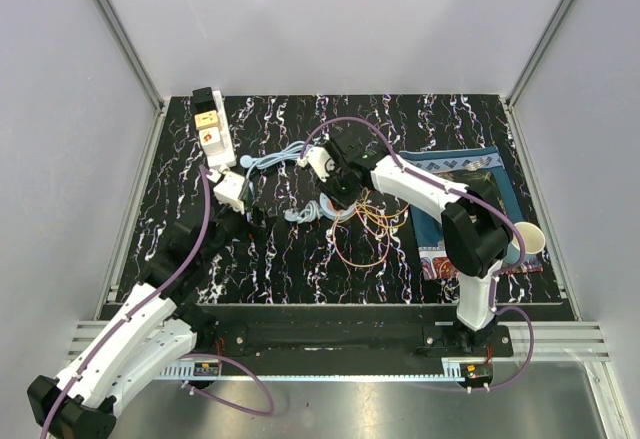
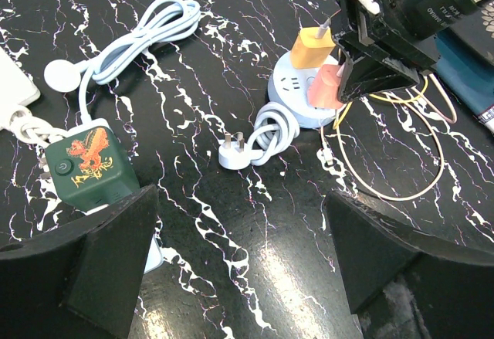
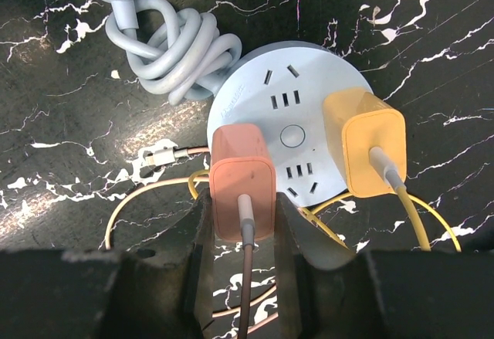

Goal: Insert the plug
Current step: Insert the plug into the socket.

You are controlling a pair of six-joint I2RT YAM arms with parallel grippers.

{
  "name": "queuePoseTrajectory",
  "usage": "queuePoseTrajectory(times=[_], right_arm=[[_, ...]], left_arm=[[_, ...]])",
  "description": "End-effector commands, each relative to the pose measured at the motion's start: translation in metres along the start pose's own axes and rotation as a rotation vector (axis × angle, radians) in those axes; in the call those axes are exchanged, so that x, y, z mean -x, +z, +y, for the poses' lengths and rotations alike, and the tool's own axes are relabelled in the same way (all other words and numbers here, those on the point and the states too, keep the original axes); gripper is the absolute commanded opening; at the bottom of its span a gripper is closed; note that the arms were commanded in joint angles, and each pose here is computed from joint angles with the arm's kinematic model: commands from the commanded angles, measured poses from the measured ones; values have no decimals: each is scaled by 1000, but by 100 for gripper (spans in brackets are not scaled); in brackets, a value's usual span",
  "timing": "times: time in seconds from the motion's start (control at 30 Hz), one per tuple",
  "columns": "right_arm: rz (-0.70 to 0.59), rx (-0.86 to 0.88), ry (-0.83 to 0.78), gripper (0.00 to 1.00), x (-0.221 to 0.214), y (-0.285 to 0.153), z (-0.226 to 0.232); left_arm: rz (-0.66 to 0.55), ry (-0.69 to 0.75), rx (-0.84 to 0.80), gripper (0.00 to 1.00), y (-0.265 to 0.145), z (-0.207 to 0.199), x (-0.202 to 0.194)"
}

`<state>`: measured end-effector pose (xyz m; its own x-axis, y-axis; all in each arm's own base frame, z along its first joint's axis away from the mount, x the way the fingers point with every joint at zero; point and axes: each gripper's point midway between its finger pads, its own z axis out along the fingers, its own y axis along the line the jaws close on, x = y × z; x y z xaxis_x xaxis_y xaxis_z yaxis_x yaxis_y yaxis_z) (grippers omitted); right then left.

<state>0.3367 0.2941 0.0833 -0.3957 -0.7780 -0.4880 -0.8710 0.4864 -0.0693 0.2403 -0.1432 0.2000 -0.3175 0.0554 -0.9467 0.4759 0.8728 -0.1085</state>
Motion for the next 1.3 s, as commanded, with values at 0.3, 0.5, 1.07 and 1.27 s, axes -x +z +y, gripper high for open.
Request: queuePoseTrajectory(times=[0.3,0.5,1.07,1.27], right_arm=[[103,-18,-104,0,-39,6,14],[108,-32,-162,0,-33,9,19],[250,30,-198,0,-44,34,29],[341,62,-188,0,-72,48,36]], left_arm=[[-74,3,11,92,-1,2,17],[-75,3,9,92,-2,1,18],[-81,0,6,92,-4,1,19],[-89,3,14,93,-6,2,21]])
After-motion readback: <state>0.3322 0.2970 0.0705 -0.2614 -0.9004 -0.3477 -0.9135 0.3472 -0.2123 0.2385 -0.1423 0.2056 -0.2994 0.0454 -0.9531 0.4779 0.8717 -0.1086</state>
